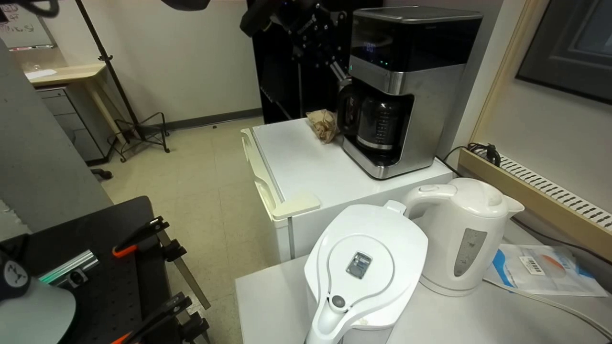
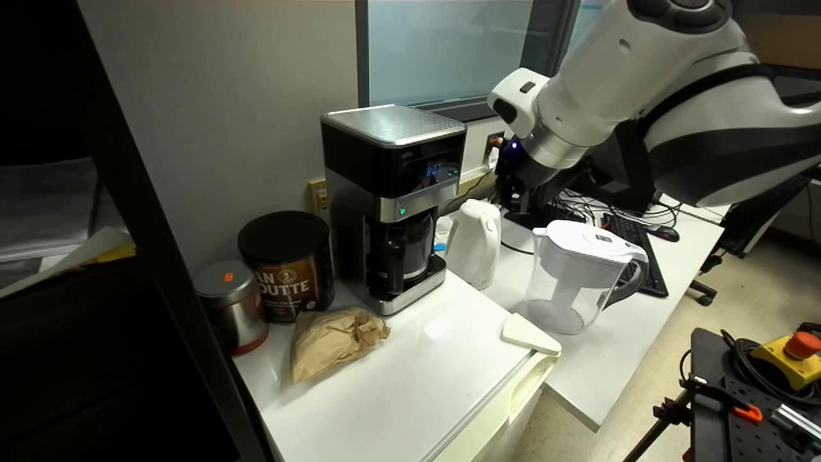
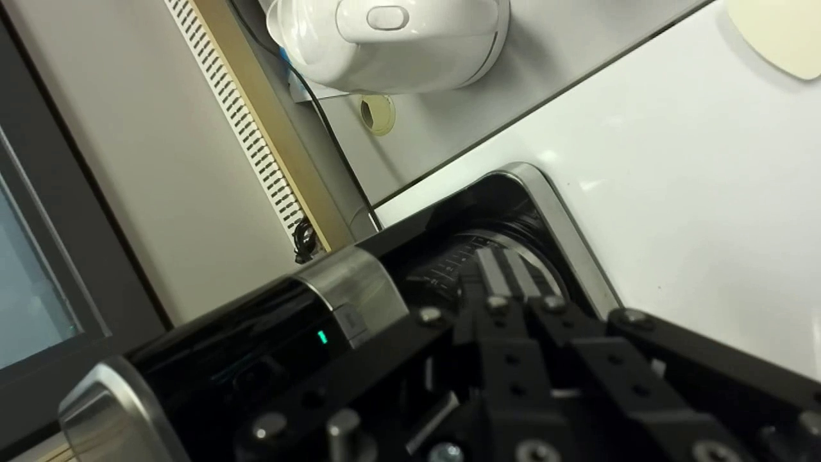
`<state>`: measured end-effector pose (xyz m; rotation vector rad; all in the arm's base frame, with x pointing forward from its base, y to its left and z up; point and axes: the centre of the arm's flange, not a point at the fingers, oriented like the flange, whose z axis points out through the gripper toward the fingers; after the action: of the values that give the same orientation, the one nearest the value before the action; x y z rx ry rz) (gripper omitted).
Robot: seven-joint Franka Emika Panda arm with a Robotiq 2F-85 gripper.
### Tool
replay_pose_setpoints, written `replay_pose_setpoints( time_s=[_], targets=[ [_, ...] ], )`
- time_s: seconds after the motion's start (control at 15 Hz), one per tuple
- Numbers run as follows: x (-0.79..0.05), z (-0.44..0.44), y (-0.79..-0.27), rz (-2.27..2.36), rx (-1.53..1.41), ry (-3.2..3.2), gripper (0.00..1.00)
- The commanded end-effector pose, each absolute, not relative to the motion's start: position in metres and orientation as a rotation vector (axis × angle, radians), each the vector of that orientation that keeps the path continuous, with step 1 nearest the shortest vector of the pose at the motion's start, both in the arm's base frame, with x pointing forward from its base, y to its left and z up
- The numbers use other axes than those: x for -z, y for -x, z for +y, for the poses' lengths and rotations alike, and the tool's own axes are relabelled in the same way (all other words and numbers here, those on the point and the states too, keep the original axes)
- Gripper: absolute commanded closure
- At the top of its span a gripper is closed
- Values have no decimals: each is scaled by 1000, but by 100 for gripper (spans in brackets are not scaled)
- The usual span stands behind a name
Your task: Press a button on the coffee making machine
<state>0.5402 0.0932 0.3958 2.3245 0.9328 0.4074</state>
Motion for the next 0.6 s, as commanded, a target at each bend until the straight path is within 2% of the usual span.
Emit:
replay_pose_setpoints(
  time_s=[0.0, 0.53],
  targets=[
    [-399, 92, -514, 957, -437, -2289, 98],
    [-402, 91, -502, 969, -442, -2277, 98]
  ],
)
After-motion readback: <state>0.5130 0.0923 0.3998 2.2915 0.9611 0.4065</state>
